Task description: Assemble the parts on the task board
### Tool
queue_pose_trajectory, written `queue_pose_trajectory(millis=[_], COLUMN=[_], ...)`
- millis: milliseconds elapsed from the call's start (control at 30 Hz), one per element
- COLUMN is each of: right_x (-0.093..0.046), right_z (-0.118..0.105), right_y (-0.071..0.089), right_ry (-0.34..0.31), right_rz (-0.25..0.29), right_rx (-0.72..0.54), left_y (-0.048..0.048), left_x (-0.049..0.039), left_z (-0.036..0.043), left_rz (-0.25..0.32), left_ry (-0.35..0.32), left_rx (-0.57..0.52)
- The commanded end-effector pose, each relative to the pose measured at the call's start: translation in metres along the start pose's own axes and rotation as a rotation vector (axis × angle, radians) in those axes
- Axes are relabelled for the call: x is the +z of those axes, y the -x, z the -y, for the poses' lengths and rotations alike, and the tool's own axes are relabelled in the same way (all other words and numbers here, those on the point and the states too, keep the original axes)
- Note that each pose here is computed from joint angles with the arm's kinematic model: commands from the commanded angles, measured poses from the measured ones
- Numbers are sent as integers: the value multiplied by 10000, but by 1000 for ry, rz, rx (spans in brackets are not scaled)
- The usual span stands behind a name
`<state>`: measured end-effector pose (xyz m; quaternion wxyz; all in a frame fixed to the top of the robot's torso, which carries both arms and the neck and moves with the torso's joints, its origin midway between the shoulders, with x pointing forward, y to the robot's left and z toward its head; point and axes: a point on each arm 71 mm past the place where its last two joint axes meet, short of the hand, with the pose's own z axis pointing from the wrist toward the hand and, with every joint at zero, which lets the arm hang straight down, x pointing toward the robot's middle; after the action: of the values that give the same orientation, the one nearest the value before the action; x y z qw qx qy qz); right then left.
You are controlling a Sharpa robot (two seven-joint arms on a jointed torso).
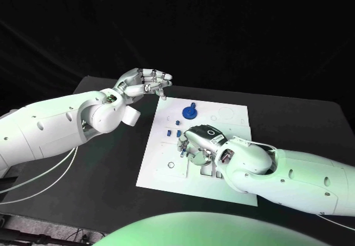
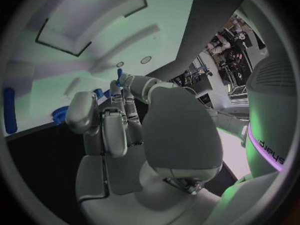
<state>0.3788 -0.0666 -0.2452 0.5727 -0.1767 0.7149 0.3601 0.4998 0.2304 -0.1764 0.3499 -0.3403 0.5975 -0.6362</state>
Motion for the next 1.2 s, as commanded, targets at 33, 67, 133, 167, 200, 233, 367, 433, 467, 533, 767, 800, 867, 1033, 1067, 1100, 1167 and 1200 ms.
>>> queue_pose_trajectory(millis=[33, 67, 133, 167, 200, 233, 367, 433, 467, 533, 767, 800, 867, 1033, 1067, 1100, 1167, 1200], right_x=[3, 3, 0, -1, -3, -4, -7, -8, -8, -10, -8, -8, -6, 11, 15, 17, 22, 24], right_z=[-20, -22, -24, -23, -23, -22, -22, -22, -23, -23, -3, 0, 5, 8, 6, 4, 2, 2], right_y=[-33, -38, -46, -49, -52, -54, -61, -63, -64, -67, -74, -75, -76, -84, -88, -92, -100, -104], right_ry=[9, 10, 10, 9, 9, 9, 8, 8, 8, 8, 1, 0, -1, -4, -4, -4, -4, -4], right_rz=[-20, -21, -24, -25, -25, -26, -29, -30, -31, -34, -38, -39, -40, -39, -40, -40, -42, -44], right_rx=[-3, -3, -2, -2, -2, -1, -2, -2, -2, -2, -10, -10, -12, -17, -18, -18, -21, -22], left_y=[-32, -32, -32, -32, -31, -31, -28, -28, -27, -25, -22, -22, -22, -22, -22, -22, -22, -23], left_x=[11, 12, 12, 12, 11, 11, 10, 9, 9, 8, 5, 5, 5, 4, 4, 4, 4, 4], left_z=[9, 9, 9, 9, 9, 9, 9, 8, 8, 8, 8, 8, 8, 7, 7, 7, 7, 7], left_rz=[-20, -20, -20, -20, -20, -20, -20, -20, -20, -20, -19, -19, -20, -21, -21, -21, -21, -22], left_ry=[-9, -9, -9, -9, -9, -8, -8, -8, -8, -7, -6, -6, -6, -5, -5, -5, -4, -4], left_rx=[-5, -5, -4, -4, -4, -4, -4, -4, -4, -3, -3, -3, -3, -3, -3, -3, -3, -4])
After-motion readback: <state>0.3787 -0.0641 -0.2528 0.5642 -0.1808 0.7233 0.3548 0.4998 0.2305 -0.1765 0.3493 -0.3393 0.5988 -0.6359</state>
